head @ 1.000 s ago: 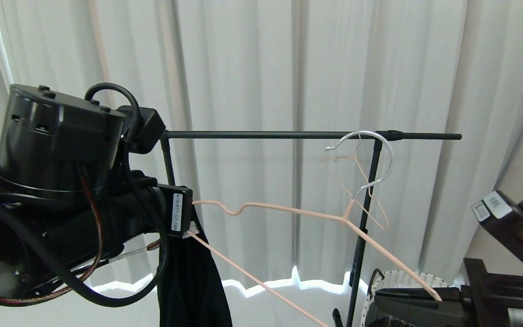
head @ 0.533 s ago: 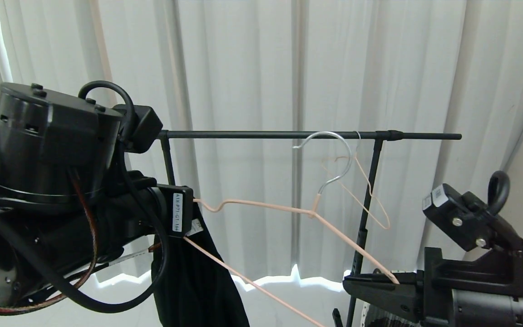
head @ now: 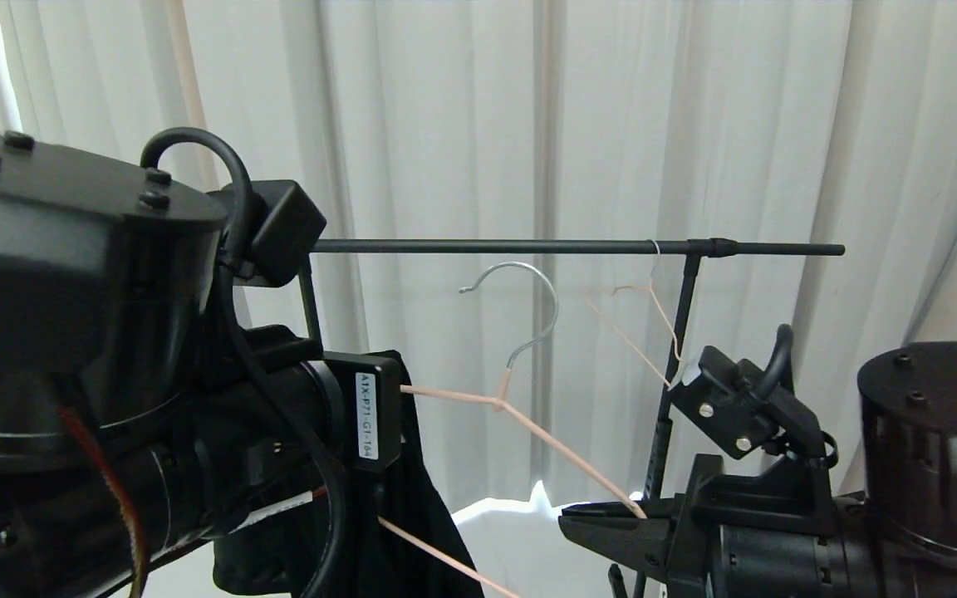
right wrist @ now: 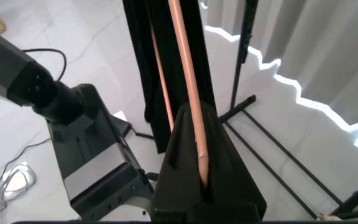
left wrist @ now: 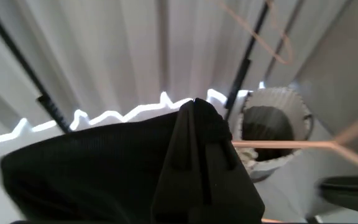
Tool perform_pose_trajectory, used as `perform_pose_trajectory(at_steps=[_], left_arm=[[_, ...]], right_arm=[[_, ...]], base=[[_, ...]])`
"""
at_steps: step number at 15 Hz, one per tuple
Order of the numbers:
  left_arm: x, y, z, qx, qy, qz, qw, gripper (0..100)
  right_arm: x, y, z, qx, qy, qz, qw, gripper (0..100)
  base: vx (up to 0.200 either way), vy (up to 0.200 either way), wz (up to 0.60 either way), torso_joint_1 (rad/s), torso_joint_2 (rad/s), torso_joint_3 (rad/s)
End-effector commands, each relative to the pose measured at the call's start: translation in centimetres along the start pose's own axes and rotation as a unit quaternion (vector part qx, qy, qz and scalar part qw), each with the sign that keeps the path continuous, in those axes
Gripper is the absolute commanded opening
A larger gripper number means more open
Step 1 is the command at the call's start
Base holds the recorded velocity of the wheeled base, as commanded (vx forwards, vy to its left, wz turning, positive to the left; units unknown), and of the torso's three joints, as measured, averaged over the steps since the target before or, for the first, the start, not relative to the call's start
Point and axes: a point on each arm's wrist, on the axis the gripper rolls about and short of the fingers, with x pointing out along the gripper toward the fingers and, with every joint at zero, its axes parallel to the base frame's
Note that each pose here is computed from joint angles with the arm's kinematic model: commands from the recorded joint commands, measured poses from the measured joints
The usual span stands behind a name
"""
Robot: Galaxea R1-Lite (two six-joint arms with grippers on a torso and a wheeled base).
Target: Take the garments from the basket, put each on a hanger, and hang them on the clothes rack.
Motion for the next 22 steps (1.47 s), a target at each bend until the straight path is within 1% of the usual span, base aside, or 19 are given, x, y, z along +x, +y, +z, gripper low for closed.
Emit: perform_pose_trajectory(at_steps=[1, 2, 4, 8, 9, 12, 14, 18, 20, 22], left_arm=[[-0.6, -1.1, 0.3, 0.003, -0.008, -0.026, 0.9996, 0], [-0.9, -1.6, 0.3, 0.003, -0.013, -0.038, 0.9992, 0], [-1.1, -1.9, 0.4, 0.0, -0.021, -0.05, 0.9985, 0], [-1.4, -1.7, 0.5, 0.0, -0.026, -0.05, 0.9984, 0], [-1.5, -1.7, 0.5, -0.001, -0.027, -0.051, 0.9983, 100], [-1.4, -1.7, 0.5, 0.0, -0.028, -0.049, 0.9984, 100], [-1.7, -1.4, 0.6, 0.001, -0.034, -0.043, 0.9985, 100], [-2.3, -0.7, 0.0, 0.006, -0.034, -0.035, 0.9988, 100], [-2.7, -0.3, -0.4, 0.027, -0.034, -0.035, 0.9984, 100], [-2.9, -0.2, -0.5, 0.051, -0.037, -0.036, 0.9974, 100]], right_arm=[[1.3, 0.4, -0.2, -0.003, 0.012, 0.007, 0.9999, 0], [1.6, 0.6, -0.2, -0.004, 0.01, 0.011, 0.9999, 0], [1.9, 0.7, -0.2, -0.005, 0.007, 0.015, 0.9999, 0], [1.7, 0.6, 0.0, 0.013, -0.009, -0.015, 0.9998, 0], [1.6, 0.7, 0.1, 0.014, -0.012, -0.018, 0.9997, 0], [1.3, 0.7, 0.2, 0.014, -0.02, -0.023, 0.9994, 0], [1.2, 0.6, 0.4, 0.014, -0.032, -0.04, 0.9986, 0], [1.0, -0.2, 0.9, 0.016, -0.057, -0.067, 0.996, 0], [1.0, -0.6, 1.4, 0.017, -0.079, -0.07, 0.9943, 0], [0.9, -0.7, 1.7, 0.017, -0.09, -0.073, 0.9931, 0]], base=[[0.0, 0.0, 0.0, 0.0, 0.0, 0.0], [0.0, 0.0, 0.0, 0.0, 0.0, 0.0], [0.0, 0.0, 0.0, 0.0, 0.0, 0.0], [0.0, 0.0, 0.0, 0.0, 0.0, 0.0], [0.0, 0.0, 0.0, 0.0, 0.0, 0.0], [0.0, 0.0, 0.0, 0.0, 0.0, 0.0], [0.0, 0.0, 0.0, 0.0, 0.0, 0.0], [0.0, 0.0, 0.0, 0.0, 0.0, 0.0], [0.0, 0.0, 0.0, 0.0, 0.0, 0.0], [0.0, 0.0, 0.0, 0.0, 0.0, 0.0]])
